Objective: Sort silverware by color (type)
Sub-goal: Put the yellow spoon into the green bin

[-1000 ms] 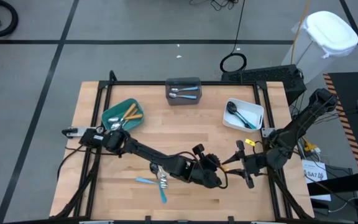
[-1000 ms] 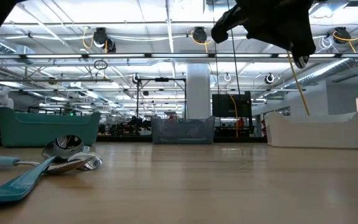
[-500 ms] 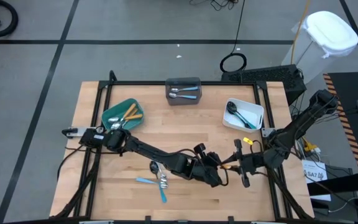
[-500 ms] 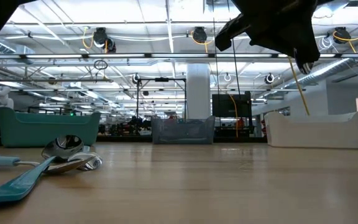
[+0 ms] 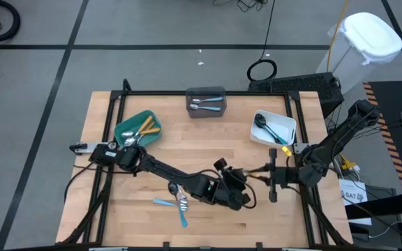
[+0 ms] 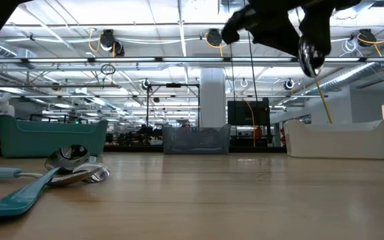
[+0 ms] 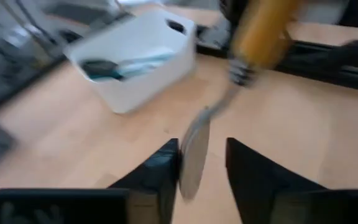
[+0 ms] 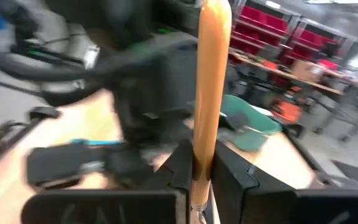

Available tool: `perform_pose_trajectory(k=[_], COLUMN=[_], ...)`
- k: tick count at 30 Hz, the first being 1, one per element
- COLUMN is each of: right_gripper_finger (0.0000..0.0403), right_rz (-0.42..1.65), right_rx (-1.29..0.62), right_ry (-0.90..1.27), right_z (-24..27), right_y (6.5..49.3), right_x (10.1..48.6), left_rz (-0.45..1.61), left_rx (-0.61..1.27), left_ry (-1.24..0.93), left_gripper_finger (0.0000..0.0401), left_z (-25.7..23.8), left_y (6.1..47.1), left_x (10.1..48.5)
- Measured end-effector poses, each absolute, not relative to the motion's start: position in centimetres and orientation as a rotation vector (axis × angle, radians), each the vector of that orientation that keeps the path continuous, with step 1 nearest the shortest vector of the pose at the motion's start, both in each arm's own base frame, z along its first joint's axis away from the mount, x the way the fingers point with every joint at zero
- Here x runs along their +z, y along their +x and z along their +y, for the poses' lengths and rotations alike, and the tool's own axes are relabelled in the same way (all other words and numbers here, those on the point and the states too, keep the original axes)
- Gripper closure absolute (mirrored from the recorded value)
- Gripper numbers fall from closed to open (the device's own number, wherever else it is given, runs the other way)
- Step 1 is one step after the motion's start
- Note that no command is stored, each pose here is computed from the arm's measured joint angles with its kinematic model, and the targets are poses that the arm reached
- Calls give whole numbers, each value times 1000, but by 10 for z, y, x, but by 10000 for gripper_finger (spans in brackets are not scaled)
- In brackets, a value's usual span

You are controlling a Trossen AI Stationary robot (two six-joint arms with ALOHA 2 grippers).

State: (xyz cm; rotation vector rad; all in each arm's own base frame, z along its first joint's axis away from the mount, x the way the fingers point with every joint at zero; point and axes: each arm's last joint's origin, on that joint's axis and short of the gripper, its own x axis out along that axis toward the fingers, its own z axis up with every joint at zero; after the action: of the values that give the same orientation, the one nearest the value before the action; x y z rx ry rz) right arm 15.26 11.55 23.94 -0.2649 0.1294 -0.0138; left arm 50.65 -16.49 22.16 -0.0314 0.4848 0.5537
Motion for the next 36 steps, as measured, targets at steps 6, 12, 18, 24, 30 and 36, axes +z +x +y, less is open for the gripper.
perform_pose_trajectory(k=[6, 12, 18, 24, 30, 36], right_gripper_finger=[374, 374, 374, 374, 374, 373], right_rz=[135, 128, 96, 93, 94, 91], right_rx=[-210, -338, -347, -345, -341, -337], right_ry=[-275, -261, -216, -214, -217, -231], right_z=[109, 105, 105, 105, 105, 106], right_y=[151, 150, 150, 150, 151, 151], right_x=[241, 242, 246, 246, 246, 247], left_rz=[379, 290, 237, 218, 199, 217], left_rx=[753, 870, 878, 867, 825, 839], left_ry=[116, 154, 126, 122, 111, 141], left_gripper_finger=[196, 168, 167, 167, 167, 167], left_z=[-181, -194, -191, -186, -176, -161], left_y=[496, 489, 497, 503, 512, 517], left_x=[227, 231, 235, 239, 246, 246])
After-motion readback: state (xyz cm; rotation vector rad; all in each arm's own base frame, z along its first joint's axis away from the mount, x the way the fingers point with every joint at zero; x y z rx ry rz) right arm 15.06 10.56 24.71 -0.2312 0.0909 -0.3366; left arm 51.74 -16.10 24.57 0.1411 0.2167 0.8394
